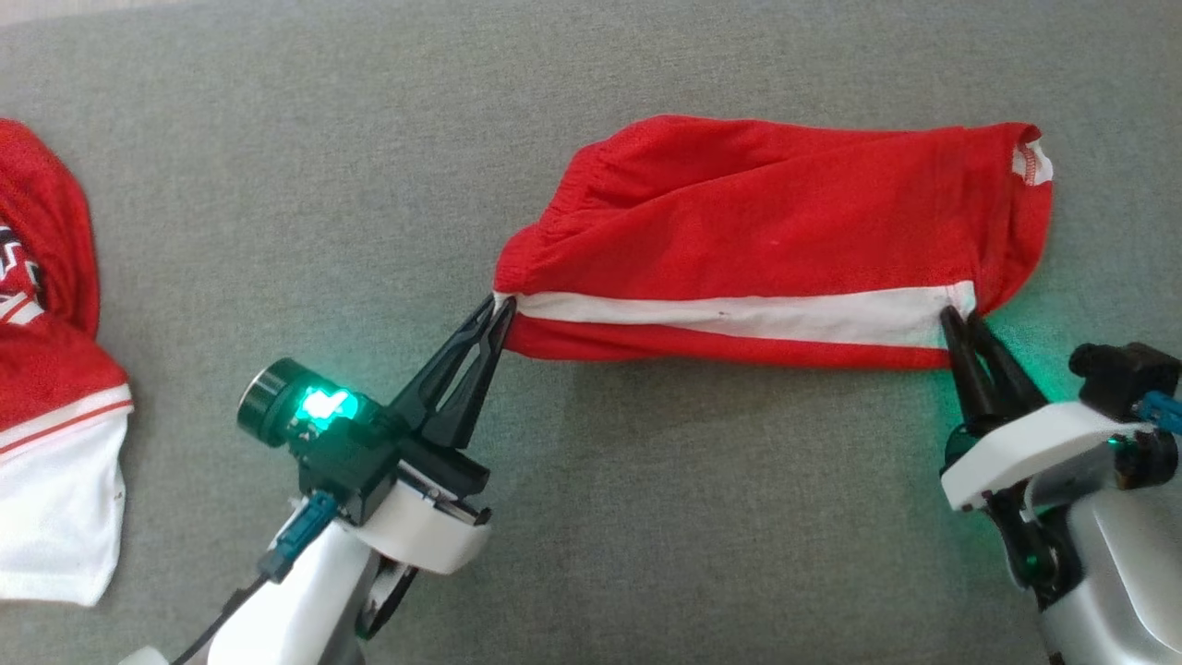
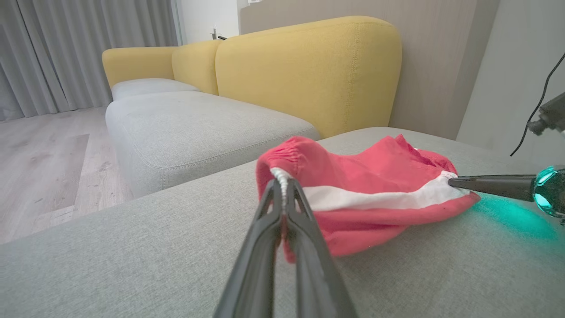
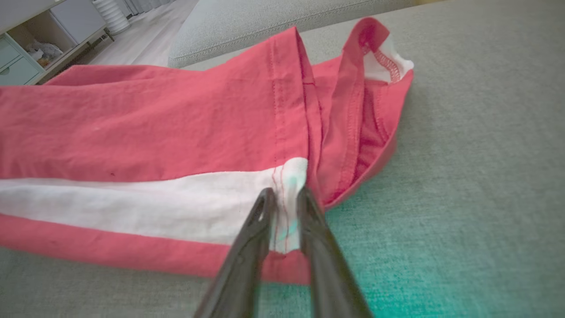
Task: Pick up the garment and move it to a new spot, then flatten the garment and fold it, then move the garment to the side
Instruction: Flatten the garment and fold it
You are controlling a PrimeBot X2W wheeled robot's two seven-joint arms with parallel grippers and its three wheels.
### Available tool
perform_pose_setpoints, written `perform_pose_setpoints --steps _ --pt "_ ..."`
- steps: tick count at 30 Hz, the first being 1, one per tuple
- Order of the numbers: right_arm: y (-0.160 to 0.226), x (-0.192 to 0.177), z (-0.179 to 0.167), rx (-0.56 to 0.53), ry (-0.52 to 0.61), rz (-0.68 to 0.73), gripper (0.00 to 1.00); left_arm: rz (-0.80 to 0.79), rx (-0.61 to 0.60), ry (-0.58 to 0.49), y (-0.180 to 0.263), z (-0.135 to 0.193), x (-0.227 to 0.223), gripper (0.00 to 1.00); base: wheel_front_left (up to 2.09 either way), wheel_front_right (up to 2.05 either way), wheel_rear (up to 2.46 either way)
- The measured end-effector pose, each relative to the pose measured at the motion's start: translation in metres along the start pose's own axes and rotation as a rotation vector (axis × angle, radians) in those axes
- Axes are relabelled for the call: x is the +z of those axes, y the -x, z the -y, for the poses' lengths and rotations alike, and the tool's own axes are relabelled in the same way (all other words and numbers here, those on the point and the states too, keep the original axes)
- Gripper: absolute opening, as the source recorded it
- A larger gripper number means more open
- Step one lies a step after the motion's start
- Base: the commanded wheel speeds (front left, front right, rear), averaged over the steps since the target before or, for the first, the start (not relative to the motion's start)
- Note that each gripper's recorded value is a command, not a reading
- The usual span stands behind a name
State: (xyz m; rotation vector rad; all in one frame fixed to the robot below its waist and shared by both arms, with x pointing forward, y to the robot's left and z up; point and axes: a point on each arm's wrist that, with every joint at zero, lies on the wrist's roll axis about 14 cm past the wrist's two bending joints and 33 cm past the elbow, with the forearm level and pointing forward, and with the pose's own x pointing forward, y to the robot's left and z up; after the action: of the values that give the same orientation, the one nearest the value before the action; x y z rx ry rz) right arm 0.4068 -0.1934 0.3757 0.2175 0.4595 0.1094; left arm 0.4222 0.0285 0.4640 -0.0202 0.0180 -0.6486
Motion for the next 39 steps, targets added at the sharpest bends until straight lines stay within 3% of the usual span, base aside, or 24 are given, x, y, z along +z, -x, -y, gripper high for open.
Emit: perform_pose_setpoints --steps 1,6,10,14,19,25,30,35,39 --pt "0.0 -0.002 -0.001 0.002 0.001 -0.005 0.0 0.001 0.003 0.0 0.0 -0.001 0.001 0.0 0.0 0.0 0.0" --pt "0.002 0.007 -0.002 0.004 0.007 0.036 0.0 0.015 0.001 -0.017 0.0 -0.001 0.007 0.0 0.0 0.0 0.0" --pt "0.006 0.044 0.002 -0.002 0.029 0.165 0.0 0.044 -0.02 -0.045 -0.001 0.002 0.018 0.0 0.0 0.0 0.0" --pt "0.008 0.108 0.009 -0.006 0.072 0.33 0.0 0.114 -0.074 -0.132 -0.02 -0.001 0.045 0.0 0.0 0.0 0.0" --pt "0.004 0.228 0.018 -0.018 0.193 0.56 0.0 0.302 -0.125 -0.292 -0.08 -0.019 0.133 0.0 0.0 0.0 0.0" --pt "-0.01 0.342 0.016 -0.057 0.33 0.744 0.0 0.467 -0.128 -0.301 -0.15 -0.04 0.221 0.0 0.0 0.0 0.0" --pt "-0.004 0.4 0.013 -0.095 0.418 0.923 0.0 0.588 -0.145 -0.338 -0.176 -0.038 0.26 0.0 0.0 0.0 0.0" --pt "-0.006 0.404 0.025 -0.128 0.445 0.973 0.0 0.633 -0.177 -0.32 -0.179 -0.03 0.249 0.0 0.0 0.0 0.0" --pt "-0.018 0.349 0.042 -0.143 0.421 0.858 0.0 0.485 -0.218 -0.26 -0.167 -0.018 0.173 0.0 0.0 0.0 0.0"
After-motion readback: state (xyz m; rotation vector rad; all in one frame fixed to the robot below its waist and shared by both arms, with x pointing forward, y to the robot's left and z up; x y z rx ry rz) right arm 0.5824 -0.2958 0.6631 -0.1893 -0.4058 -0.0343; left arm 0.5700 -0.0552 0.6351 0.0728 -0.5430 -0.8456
